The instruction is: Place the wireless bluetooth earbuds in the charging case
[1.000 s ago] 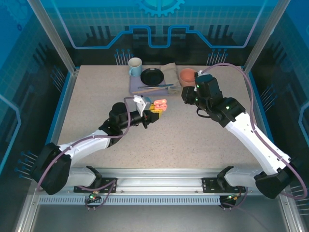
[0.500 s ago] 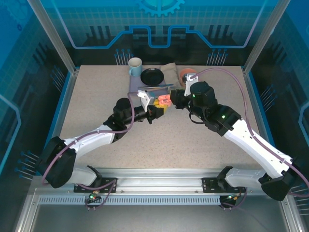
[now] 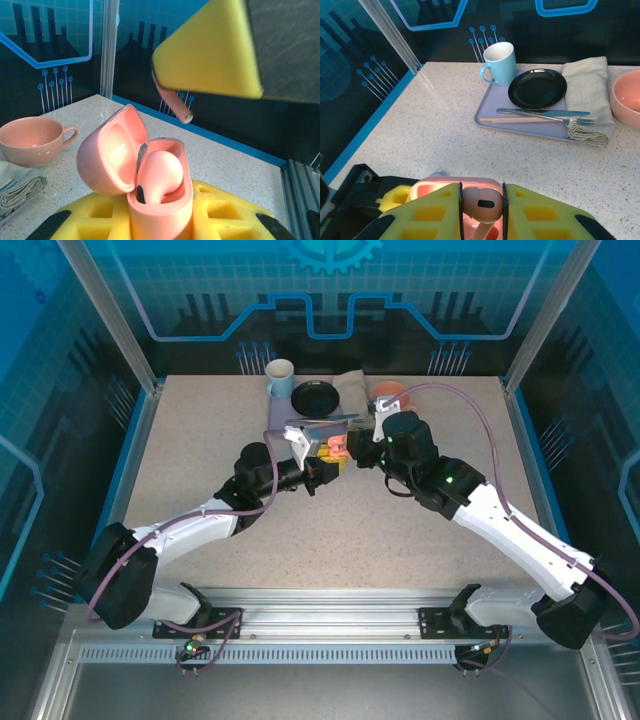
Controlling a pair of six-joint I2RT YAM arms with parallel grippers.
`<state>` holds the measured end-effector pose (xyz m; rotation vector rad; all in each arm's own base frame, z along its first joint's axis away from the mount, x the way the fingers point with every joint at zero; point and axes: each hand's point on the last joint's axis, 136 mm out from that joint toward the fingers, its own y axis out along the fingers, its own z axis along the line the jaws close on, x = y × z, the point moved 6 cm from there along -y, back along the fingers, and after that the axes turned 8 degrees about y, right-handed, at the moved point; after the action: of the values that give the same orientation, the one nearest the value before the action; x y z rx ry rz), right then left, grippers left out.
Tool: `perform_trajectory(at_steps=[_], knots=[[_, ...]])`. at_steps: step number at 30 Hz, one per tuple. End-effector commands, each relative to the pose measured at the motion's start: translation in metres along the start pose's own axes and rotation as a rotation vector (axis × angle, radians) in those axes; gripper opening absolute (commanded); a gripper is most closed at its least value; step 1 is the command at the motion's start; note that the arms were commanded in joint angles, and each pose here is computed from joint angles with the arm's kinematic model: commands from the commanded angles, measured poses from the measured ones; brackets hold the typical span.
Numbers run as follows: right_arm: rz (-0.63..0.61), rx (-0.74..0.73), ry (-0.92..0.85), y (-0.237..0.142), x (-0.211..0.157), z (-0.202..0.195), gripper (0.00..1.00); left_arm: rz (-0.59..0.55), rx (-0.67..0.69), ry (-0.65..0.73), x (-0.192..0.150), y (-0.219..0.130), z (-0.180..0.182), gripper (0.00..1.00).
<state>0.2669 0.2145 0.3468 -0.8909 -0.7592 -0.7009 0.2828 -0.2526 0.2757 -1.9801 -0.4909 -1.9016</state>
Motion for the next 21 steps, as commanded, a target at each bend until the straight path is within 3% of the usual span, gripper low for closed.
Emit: perform_trajectory(at_steps=[1,16,21], knots=[[-0.011,0.014,-0.011,0.004,-0.003,0.005,0.23,-0.095,-0.002,0.039,0.031,0.000,-0.003,0.00],[0.024,-0.022,-0.027,0.016,-0.016,-0.004,0.22,-0.104,0.001,0.055,0.036,-0.004,-0.005,0.00],[0.028,0.026,-0.071,0.014,-0.020,-0.002,0.18,-0.115,0.007,0.060,0.039,-0.005,-0.005,0.00]])
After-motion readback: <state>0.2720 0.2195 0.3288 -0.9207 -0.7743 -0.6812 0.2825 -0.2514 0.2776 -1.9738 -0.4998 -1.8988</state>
